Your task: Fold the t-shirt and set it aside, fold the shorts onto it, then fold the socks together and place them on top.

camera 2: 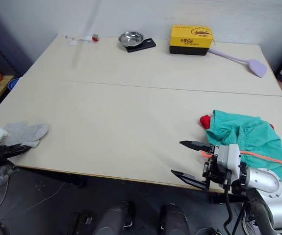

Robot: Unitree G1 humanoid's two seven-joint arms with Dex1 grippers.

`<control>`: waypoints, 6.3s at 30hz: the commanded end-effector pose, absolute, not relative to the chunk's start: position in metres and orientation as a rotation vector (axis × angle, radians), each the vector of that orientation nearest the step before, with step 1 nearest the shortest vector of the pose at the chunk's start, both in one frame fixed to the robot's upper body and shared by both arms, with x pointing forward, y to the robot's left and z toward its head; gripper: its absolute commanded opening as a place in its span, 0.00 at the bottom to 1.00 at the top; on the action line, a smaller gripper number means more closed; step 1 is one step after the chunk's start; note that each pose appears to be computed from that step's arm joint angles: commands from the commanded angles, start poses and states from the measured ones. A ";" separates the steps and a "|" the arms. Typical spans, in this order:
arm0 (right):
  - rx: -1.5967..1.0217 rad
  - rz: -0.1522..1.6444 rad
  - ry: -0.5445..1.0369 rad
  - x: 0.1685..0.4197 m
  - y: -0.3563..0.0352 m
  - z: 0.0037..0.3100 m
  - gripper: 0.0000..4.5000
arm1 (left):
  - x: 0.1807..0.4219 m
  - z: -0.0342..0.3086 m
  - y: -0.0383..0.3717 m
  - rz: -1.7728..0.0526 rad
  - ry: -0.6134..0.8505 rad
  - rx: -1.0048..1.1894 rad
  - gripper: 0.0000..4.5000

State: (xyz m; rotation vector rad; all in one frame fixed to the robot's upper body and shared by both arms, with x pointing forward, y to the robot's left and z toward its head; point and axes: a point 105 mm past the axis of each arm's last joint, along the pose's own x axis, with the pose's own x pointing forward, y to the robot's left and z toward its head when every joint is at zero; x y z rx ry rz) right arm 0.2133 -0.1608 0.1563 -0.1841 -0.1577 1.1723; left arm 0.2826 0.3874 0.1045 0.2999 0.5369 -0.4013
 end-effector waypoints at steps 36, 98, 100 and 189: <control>-0.019 0.982 0.021 0.228 -0.153 0.162 1.00 | 0.289 0.162 0.167 -1.229 0.196 0.030 0.87; -0.232 1.098 0.463 0.315 -0.087 0.107 0.00 | 0.300 0.130 0.192 -0.801 0.341 0.010 0.00; -0.218 1.087 0.436 0.320 -0.087 0.108 0.00 | 0.296 0.128 0.192 -0.800 0.341 -0.011 0.00; 0.137 0.997 0.398 0.342 -0.051 0.164 0.00 | 0.249 0.094 0.203 -0.782 0.685 -0.176 0.49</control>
